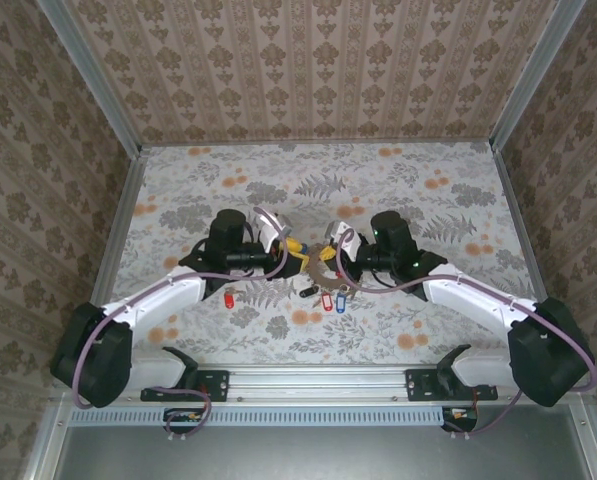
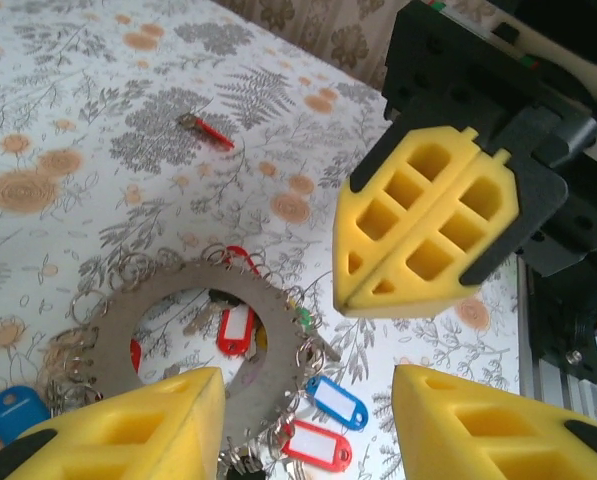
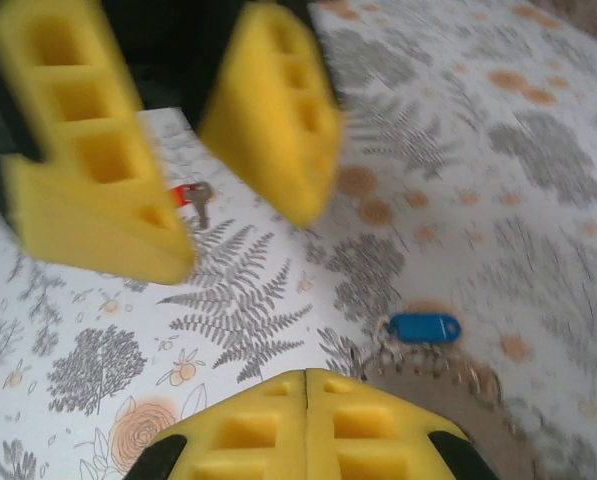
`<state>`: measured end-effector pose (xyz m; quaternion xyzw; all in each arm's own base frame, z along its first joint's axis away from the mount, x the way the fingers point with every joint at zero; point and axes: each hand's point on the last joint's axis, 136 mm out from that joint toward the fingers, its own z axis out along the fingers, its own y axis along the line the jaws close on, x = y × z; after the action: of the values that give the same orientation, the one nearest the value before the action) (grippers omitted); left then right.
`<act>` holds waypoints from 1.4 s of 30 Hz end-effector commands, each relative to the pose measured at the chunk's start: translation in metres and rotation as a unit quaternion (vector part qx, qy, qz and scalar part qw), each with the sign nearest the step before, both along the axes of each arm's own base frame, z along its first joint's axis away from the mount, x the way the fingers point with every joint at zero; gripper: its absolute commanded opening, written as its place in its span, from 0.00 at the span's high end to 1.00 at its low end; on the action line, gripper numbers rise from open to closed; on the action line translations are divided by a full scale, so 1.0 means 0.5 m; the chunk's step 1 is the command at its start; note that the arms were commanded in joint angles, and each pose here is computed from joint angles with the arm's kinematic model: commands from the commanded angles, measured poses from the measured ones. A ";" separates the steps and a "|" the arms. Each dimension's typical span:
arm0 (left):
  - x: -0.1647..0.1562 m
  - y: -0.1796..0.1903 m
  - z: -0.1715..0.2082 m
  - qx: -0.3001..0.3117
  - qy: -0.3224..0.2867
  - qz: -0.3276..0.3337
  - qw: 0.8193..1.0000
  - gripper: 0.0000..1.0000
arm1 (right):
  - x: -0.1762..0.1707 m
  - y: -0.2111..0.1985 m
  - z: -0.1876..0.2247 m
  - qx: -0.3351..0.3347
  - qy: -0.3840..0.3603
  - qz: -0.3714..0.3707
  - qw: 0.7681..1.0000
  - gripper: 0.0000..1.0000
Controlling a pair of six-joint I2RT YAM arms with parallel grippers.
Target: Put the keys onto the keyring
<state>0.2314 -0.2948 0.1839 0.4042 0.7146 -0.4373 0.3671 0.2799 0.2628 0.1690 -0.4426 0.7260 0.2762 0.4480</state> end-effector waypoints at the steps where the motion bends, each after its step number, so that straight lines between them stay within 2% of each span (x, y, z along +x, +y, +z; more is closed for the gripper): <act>1: 0.013 0.012 -0.025 0.017 0.027 0.028 0.999 0.51 | 0.073 -0.078 -0.018 0.021 0.064 -0.174 0.983 0.91; 3: 0.021 0.015 -0.039 0.023 0.060 0.052 0.997 0.49 | 0.095 -0.135 -0.040 0.029 0.113 -0.262 0.958 0.78; 5: 0.034 0.021 -0.063 0.032 0.104 0.088 0.990 0.47 | 0.101 -0.165 -0.066 0.036 0.164 -0.297 0.940 0.69; 7: 0.034 0.017 -0.084 0.039 0.163 0.102 0.981 0.44 | 0.102 -0.182 -0.094 0.028 0.223 -0.310 0.924 0.66; 11: 0.029 -0.009 -0.129 0.055 0.293 0.113 0.948 0.44 | 0.118 -0.187 -0.145 0.011 0.337 -0.313 0.888 0.62; 14: 0.021 -0.044 -0.156 0.054 0.334 0.099 0.936 0.45 | 0.135 -0.168 -0.173 -0.008 0.386 -0.294 0.875 0.62; 16: 0.017 -0.064 -0.168 0.057 0.347 0.097 0.931 0.47 | 0.149 -0.168 -0.197 -0.026 0.405 -0.301 0.863 0.61; 20: 0.018 -0.092 -0.199 0.082 0.364 0.100 0.922 0.52 | 0.163 -0.153 -0.221 -0.044 0.427 -0.278 0.859 0.60; 23: 0.027 -0.094 -0.226 0.101 0.374 0.119 0.914 0.54 | 0.170 -0.164 -0.242 -0.063 0.428 -0.291 0.853 0.59; 27: 0.045 -0.070 -0.275 0.137 0.377 0.171 0.900 0.57 | 0.151 -0.175 -0.277 -0.096 0.456 -0.290 0.836 0.58; 30: 0.046 -0.057 -0.305 0.163 0.385 0.183 0.890 0.59 | 0.131 -0.168 -0.290 -0.098 0.473 -0.269 0.833 0.57; 31: 0.045 -0.054 -0.317 0.170 0.389 0.184 0.887 0.60 | 0.116 -0.169 -0.295 -0.104 0.488 -0.265 0.826 0.58; 33: 0.046 -0.048 -0.333 0.178 0.396 0.185 0.882 0.65 | 0.106 -0.162 -0.299 -0.098 0.499 -0.255 0.822 0.58; 37: 0.041 -0.028 -0.361 0.209 0.397 0.185 0.874 0.67 | 0.092 -0.149 -0.296 -0.078 0.516 -0.238 0.819 0.62; 39: 0.041 -0.018 -0.369 0.216 0.396 0.185 0.873 0.67 | 0.107 -0.143 -0.289 -0.050 0.512 -0.235 0.825 0.64; 42: 0.045 -0.014 -0.368 0.215 0.391 0.182 0.876 0.67 | 0.115 -0.144 -0.278 -0.027 0.515 -0.234 0.824 0.74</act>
<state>0.2649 -0.3300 0.0359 0.1427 0.9105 -0.3810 0.0740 0.3392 0.1888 0.0275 -0.0807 0.9498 0.2970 0.0559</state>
